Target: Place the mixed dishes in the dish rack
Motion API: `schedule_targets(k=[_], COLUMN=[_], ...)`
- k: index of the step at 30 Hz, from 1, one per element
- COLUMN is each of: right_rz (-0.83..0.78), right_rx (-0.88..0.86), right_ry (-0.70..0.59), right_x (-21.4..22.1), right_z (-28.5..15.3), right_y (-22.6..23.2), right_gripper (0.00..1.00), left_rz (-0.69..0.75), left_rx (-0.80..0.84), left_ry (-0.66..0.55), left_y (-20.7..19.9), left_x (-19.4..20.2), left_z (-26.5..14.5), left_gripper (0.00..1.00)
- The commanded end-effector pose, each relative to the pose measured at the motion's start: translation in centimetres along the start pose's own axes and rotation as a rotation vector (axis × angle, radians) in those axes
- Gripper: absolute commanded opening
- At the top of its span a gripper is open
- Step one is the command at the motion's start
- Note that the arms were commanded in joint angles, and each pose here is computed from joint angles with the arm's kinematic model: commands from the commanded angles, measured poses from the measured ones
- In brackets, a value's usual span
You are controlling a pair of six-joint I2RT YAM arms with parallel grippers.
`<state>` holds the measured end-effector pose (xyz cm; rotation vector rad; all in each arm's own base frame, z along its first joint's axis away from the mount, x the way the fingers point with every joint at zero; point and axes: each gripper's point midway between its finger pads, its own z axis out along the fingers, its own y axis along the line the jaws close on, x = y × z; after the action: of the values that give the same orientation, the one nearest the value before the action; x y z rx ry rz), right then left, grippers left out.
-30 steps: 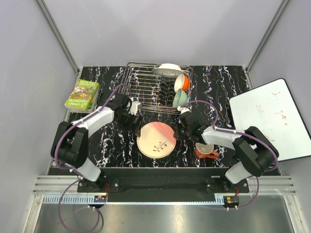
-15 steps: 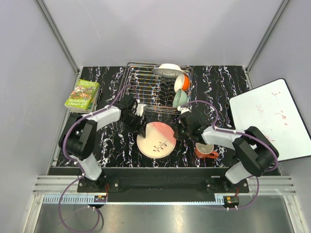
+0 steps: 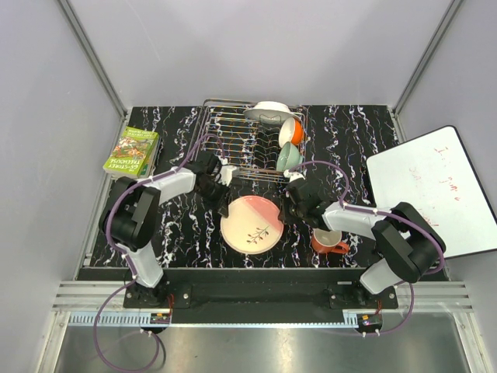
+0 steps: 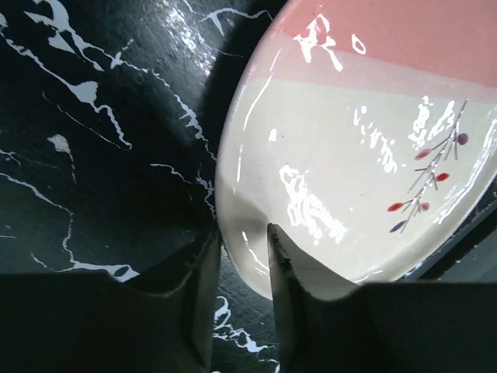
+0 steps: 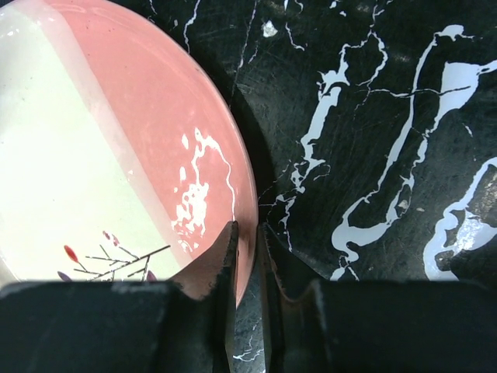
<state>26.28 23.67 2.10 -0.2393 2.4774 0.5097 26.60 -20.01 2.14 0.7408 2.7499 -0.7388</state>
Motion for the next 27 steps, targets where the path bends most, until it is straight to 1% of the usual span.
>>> schedule_targets(k=[1,2,3,7,8,10,11,12,13,14,17,21,27], right_rz=[-0.008,-0.006,-0.008,-0.011,-0.013,-0.02,-0.024,-0.034,-0.04,-0.047,-0.056,-0.061,-0.083], right_rx=[-0.025,-0.025,-0.023,-0.032,-0.034,-0.052,-0.065,-0.079,-0.104,-0.119,-0.155,-0.191,-0.287], right_ry=[0.027,0.023,0.026,0.027,0.026,0.022,0.013,0.019,-0.014,-0.027,-0.047,-0.035,-0.027], right_x=[0.2,0.1,0.3,0.3,0.3,0.2,0.0,0.3,-0.6,-0.9,-1.3,-0.7,-0.1], right_z=[0.1,0.0,0.0,-0.2,-0.2,-0.4,-0.6,-0.7,-0.8,-1.0,-1.5,-1.6,-1.9], right_y=[0.8,0.8,0.7,0.8,0.9,1.2,1.4,1.5,2.1,2.4,3.0,3.4,4.8], right_gripper=[0.19,0.19,0.19,0.2,0.23,0.3,0.38,0.43,0.57,0.62,0.73,0.73,0.73], left_rz=[0.003,0.015,0.015,0.047,0.062,0.094,0.114,0.127,0.151,0.171,0.22,0.242,0.288], left_rx=[0.078,0.077,0.074,0.063,0.059,0.036,0.026,0.015,0.007,-0.002,-0.033,-0.077,-0.088], left_ry=[0.057,0.057,0.06,0.056,0.042,0.032,0.014,0.004,-0.003,-0.021,-0.04,-0.063,-0.126], left_y=[-0.9,-0.9,-0.9,-0.8,-0.9,-0.6,-0.7,-0.6,-0.5,-0.6,-0.5,0.0,-0.9], left_x=[1.2,1.2,1.2,1.3,1.1,1.0,0.6,0.4,0.3,-0.1,-0.4,-1.0,-3.0], left_z=[1.6,1.5,1.4,0.9,0.5,0.1,-0.4,-0.7,-0.9,-1.4,-2.0,-2.3,-3.2], left_gripper=[0.14,0.09,0.0,0.0,0.0,0.0,0.0,0.0,0.0,0.0,0.0,0.0,0.0])
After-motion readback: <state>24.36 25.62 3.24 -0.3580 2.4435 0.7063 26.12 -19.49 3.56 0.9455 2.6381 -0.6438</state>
